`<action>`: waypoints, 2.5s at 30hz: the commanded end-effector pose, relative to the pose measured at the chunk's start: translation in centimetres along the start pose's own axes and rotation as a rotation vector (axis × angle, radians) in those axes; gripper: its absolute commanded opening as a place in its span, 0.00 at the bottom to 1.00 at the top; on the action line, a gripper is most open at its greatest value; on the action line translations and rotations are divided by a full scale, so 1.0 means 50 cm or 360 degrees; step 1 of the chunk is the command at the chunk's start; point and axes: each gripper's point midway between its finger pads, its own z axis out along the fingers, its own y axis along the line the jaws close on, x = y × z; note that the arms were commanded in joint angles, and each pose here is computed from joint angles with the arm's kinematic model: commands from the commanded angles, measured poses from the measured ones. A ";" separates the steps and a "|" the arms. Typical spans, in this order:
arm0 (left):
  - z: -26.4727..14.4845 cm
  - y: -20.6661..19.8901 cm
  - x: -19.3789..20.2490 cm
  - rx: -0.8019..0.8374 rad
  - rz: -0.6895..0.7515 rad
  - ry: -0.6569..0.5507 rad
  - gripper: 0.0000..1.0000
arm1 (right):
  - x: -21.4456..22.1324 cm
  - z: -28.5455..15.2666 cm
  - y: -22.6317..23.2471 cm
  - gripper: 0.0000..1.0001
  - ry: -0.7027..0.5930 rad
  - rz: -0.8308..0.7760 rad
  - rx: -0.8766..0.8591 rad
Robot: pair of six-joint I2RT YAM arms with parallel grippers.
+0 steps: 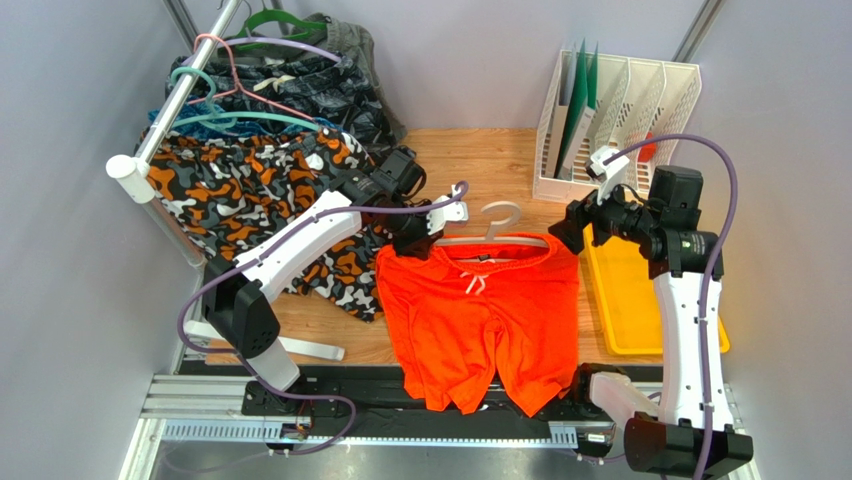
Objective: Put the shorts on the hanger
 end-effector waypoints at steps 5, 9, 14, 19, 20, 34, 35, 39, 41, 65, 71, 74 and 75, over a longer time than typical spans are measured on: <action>-0.117 -0.055 -0.088 0.0022 0.0080 -0.0222 0.00 | -0.164 -0.014 0.166 0.75 -0.0384 -0.0466 -0.0464; -0.143 -0.084 -0.092 0.0065 0.0122 -0.0244 0.00 | -0.210 0.016 0.206 0.74 -0.0461 -0.0509 -0.0500; -0.170 -0.112 -0.091 0.0092 0.0171 -0.0269 0.00 | -0.250 0.034 0.227 0.63 -0.0476 -0.0486 -0.0560; -0.184 -0.130 -0.087 0.0113 0.0148 -0.0283 0.00 | -0.286 0.042 0.249 0.13 -0.0517 -0.0441 -0.0625; -0.188 -0.133 -0.089 0.0107 0.0146 -0.0294 0.00 | -0.289 0.041 0.253 0.05 -0.0513 -0.0437 -0.0638; -0.441 -0.088 -0.185 -0.0795 0.0138 -0.0904 0.86 | -0.385 -0.002 0.344 0.00 -0.0652 -0.0220 -0.0857; -0.463 -0.082 -0.188 -0.0874 0.0147 -0.0926 0.87 | -0.396 -0.005 0.363 0.00 -0.0677 -0.0232 -0.0894; -0.537 -0.115 -0.193 -0.1010 0.0314 -0.1008 0.90 | -0.433 0.027 0.398 0.00 -0.0702 -0.0175 -0.0967; -0.546 -0.131 -0.186 -0.1017 0.0414 -0.0992 0.91 | -0.462 0.034 0.422 0.00 -0.0741 -0.0192 -0.1005; -0.423 -0.039 -0.074 -0.1257 0.1434 0.0067 0.71 | -0.611 0.173 0.582 0.00 -0.0788 0.0000 -0.1152; -0.396 -0.009 -0.079 -0.1274 0.1463 0.0151 0.70 | -0.600 0.176 0.606 0.00 -0.0762 0.0013 -0.1177; -0.392 -0.003 -0.080 -0.1297 0.1475 0.0174 0.59 | -0.602 0.183 0.607 0.00 -0.0767 0.0025 -0.1160; -0.391 -0.002 -0.078 -0.1301 0.1477 0.0186 0.54 | -0.603 0.184 0.605 0.00 -0.0772 0.0030 -0.1147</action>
